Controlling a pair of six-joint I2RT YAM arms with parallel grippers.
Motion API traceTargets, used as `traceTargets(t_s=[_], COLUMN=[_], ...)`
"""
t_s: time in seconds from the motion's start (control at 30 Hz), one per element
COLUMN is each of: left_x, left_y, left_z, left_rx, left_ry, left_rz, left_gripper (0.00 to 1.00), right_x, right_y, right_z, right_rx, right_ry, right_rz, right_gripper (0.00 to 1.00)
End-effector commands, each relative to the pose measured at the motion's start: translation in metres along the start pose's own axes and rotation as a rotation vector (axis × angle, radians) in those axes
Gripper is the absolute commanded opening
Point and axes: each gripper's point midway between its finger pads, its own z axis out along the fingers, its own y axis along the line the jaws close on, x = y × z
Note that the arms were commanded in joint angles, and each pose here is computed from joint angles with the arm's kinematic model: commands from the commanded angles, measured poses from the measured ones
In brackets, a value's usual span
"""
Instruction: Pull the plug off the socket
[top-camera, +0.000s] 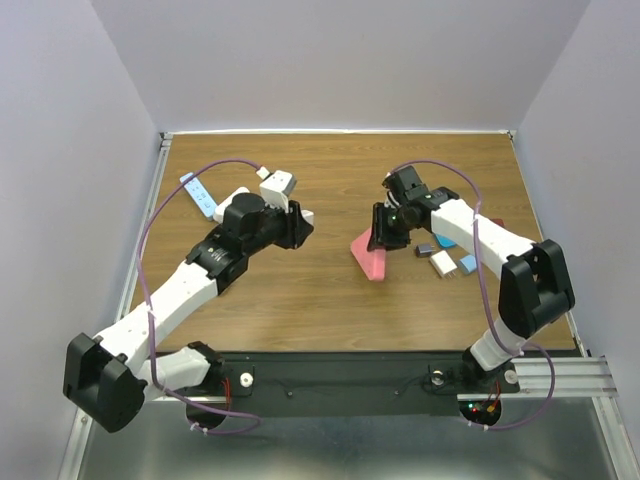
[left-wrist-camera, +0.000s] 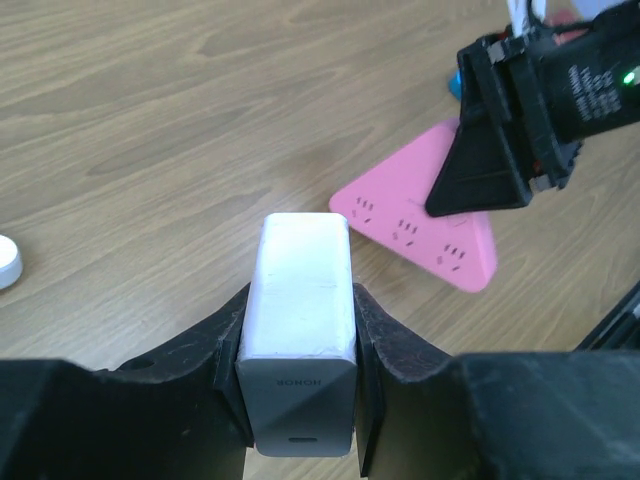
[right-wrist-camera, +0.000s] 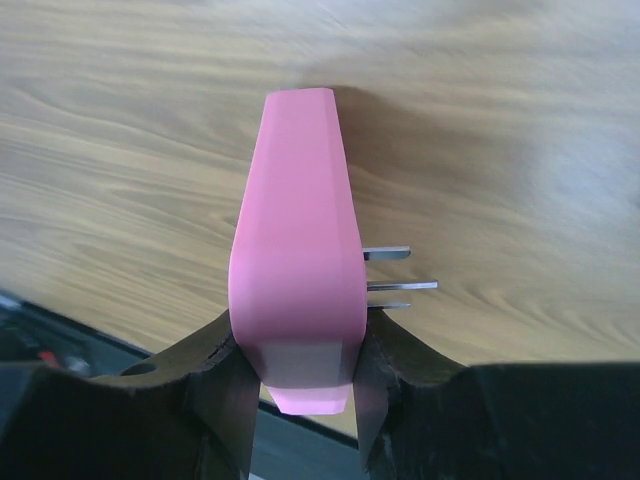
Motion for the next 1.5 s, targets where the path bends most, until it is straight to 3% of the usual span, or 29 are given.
traceTargets(t_s=[0.0, 0.17, 0.4, 0.6, 0.7, 0.8, 0.93, 1.03, 1.13, 1.23, 1.47], left_x=[-0.046, -0.062, -0.047, -0.040, -0.038, -0.034, -0.033, -0.036, -0.041, -0.036, 0.007], left_y=[-0.005, -0.005, -0.006, -0.004, -0.003, -0.003, -0.001, -0.003, -0.005, -0.009, -0.017], left_z=[-0.022, -0.045, -0.054, -0.060, -0.063, -0.065, -0.069, -0.071, -0.070, -0.058, 0.008], left_rx=[-0.018, -0.030, -0.016, -0.014, -0.019, -0.022, -0.026, -0.019, -0.011, 0.017, 0.102], left_ry=[-0.197, -0.311, -0.319, -0.331, -0.334, -0.329, -0.338, -0.349, -0.359, -0.320, -0.148], left_rz=[-0.062, -0.133, -0.215, -0.268, -0.279, -0.286, -0.291, -0.288, -0.287, -0.288, -0.302], left_gripper=[0.00, 0.00, 0.00, 0.00, 0.00, 0.00, 0.00, 0.00, 0.00, 0.00, 0.00], right_x=[-0.028, -0.049, -0.047, -0.048, -0.044, -0.040, -0.036, -0.042, -0.058, -0.078, -0.089], right_y=[0.050, 0.088, 0.147, 0.196, 0.203, 0.208, 0.217, 0.208, 0.162, 0.093, 0.003], right_z=[0.012, 0.037, 0.091, 0.135, 0.151, 0.153, 0.131, 0.107, 0.097, 0.046, -0.056], right_rx=[-0.246, -0.390, -0.471, -0.485, -0.481, -0.507, -0.568, -0.542, -0.376, -0.152, 0.090], right_ry=[-0.087, -0.151, -0.078, -0.046, -0.024, 0.006, 0.020, -0.034, -0.103, -0.228, -0.451], right_rz=[0.035, 0.027, -0.005, 0.004, 0.019, 0.005, -0.059, -0.076, 0.011, 0.122, 0.253], right_gripper=[0.00, 0.00, 0.03, 0.35, 0.62, 0.72, 0.91, 0.95, 0.96, 0.99, 1.00])
